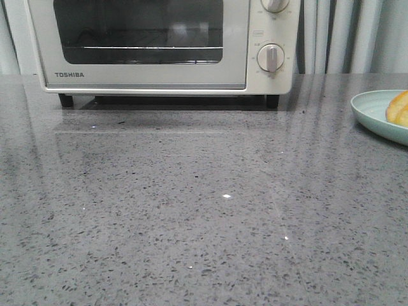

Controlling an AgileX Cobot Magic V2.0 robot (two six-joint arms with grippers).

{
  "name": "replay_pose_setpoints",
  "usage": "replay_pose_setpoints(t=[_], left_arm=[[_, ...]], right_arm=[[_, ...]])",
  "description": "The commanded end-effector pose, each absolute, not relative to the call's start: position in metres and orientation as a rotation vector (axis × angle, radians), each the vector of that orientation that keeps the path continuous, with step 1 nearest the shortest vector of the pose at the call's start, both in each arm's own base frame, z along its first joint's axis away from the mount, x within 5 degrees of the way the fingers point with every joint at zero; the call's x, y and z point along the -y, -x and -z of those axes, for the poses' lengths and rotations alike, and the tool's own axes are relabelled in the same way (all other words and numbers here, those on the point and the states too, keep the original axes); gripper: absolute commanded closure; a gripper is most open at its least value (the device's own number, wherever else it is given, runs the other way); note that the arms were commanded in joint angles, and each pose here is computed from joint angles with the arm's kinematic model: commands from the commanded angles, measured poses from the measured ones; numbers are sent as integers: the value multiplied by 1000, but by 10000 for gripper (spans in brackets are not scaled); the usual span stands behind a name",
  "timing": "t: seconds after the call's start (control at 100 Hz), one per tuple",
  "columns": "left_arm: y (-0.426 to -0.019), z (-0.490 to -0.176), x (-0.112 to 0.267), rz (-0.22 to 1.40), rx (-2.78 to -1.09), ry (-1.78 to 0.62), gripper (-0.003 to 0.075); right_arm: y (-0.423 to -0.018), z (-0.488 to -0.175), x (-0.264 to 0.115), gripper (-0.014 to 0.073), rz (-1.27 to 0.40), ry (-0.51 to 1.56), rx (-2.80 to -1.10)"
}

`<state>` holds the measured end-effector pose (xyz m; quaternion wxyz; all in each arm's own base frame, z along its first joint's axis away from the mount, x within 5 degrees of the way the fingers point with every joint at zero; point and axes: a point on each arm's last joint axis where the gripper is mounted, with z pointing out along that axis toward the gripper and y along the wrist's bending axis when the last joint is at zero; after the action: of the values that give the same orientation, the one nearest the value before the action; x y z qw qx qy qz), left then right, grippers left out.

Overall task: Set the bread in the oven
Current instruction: 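Reach the left gripper to the oven door handle and pull it down, then lower the right gripper over the croissant and grasp its end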

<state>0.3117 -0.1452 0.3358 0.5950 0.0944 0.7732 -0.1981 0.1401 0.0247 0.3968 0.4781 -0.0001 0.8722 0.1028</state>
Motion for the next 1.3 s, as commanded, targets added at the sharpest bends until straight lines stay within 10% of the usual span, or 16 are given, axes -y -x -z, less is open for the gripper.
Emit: replay_pose_setpoints(t=[0.0,0.8,0.94,1.13,1.29], left_arm=[[-290,-345,134,491,-1783,-176,742],[-29,-413,7,435,-1339,-189,742],[-19,-409,1,427,-1352,-179,742],[-17,-409,0,427,-1351,-177,742],[-17,-408,-1,424,-1362,-176,742]], right_arm=[[-138,-410,-24,670,-243,11,-2073],[-160,-385,-23,661,-151,29,-2299],[-186,-366,-23,521,-89,42,-2411],[-216,-340,-27,121,-62,49,-2534],[-232,-330,-24,114,14,80,-2531]])
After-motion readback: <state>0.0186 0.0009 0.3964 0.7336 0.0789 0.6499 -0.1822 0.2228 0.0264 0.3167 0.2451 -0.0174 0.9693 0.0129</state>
